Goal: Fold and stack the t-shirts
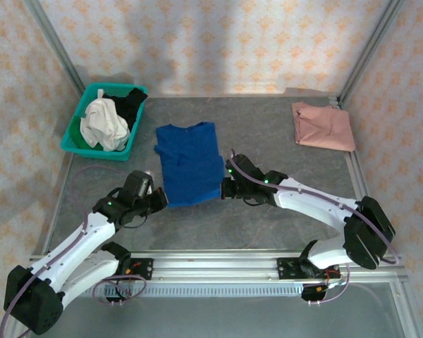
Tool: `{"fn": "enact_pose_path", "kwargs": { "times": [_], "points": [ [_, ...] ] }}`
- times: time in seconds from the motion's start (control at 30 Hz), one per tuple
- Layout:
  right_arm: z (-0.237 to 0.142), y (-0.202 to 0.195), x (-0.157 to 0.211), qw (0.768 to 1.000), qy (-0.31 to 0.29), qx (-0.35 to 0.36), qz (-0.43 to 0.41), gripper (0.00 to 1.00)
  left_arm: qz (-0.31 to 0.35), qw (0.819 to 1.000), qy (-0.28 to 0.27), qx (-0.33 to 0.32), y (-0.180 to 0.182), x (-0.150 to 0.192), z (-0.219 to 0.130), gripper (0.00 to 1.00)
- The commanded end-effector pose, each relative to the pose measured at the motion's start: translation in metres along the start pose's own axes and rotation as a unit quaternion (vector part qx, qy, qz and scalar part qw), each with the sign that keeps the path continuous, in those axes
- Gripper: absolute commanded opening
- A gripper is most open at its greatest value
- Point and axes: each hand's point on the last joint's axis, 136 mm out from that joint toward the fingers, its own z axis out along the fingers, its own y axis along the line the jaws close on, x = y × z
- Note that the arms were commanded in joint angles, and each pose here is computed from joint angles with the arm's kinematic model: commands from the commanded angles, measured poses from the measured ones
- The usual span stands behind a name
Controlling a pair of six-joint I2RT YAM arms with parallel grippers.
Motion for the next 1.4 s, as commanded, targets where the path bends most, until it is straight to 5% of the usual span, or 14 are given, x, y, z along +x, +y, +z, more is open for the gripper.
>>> {"fn": "enact_pose_path", "kwargs": {
  "times": [0.0,0.23,0.53,0.97,1.37],
  "points": [
    [-0.014,0.01,-0.013,1.0,-0.016,-0.01,0.002,0.0,0.021,0.999,-0.024,0.014,-0.016,-0.015,-0.024,0.0],
    [-0.043,0.048,-0.08,0.994,-0.103,-0.03,-0.015,0.0,0.008,0.995,-0.103,0.013,-0.033,-0.062,-0.055,0.0],
    [-0.014,0.057,-0.16,0.995,-0.098,-0.019,0.003,0.0,-0.045,0.978,-0.203,-0.026,-0.032,-0.155,-0.076,0.0],
    [0.069,0.012,-0.219,0.996,-0.052,0.014,0.065,0.0,-0.092,0.972,-0.188,-0.11,0.003,-0.249,-0.005,0.0],
    [0.12,-0.03,-0.252,0.993,-0.038,0.084,0.074,0.0,-0.088,0.984,-0.095,-0.125,0.006,-0.307,0.096,0.0]
  ]
}}
